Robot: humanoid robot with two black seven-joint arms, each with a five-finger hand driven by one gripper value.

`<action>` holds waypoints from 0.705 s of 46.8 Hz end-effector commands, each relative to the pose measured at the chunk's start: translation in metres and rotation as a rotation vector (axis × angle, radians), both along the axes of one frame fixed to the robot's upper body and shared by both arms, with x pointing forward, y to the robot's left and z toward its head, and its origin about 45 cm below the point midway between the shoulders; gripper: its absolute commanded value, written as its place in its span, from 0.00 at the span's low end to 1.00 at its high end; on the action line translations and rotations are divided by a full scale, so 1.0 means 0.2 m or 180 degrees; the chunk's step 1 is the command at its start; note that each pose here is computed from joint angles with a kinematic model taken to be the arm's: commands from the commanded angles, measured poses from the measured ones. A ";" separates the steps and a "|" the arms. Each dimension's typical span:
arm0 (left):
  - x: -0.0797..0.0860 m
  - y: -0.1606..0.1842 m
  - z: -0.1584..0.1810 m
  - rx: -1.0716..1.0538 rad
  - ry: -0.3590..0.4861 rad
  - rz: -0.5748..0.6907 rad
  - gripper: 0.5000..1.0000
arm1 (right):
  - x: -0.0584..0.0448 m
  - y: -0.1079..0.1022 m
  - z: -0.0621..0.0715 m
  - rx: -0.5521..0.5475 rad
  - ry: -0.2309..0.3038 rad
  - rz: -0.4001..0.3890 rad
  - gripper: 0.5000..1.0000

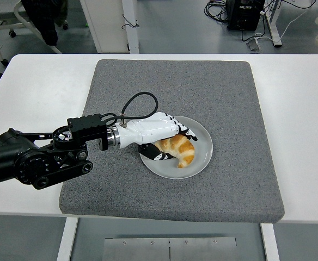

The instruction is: Place the bread on the plate

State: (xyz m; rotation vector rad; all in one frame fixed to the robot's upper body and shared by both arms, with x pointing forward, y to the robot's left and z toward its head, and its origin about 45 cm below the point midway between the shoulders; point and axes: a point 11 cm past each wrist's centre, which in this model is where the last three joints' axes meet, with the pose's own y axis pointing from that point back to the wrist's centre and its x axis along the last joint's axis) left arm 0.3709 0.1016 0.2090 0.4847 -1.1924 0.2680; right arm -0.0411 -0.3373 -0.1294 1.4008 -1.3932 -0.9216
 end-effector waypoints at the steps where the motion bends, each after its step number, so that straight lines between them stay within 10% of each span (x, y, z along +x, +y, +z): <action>1: 0.00 0.00 0.00 0.0000 0.0005 0.0002 0.47 | 0.00 0.00 0.00 0.0001 0.0000 0.0000 1.00; 23: -0.01 0.02 -0.03 -0.0022 0.0042 0.0050 0.54 | 0.00 0.00 0.00 0.0001 0.0000 0.0000 1.00; 33: -0.01 0.00 -0.02 -0.0081 0.0075 0.0061 0.79 | 0.00 0.00 0.00 0.0001 0.0000 0.0000 1.00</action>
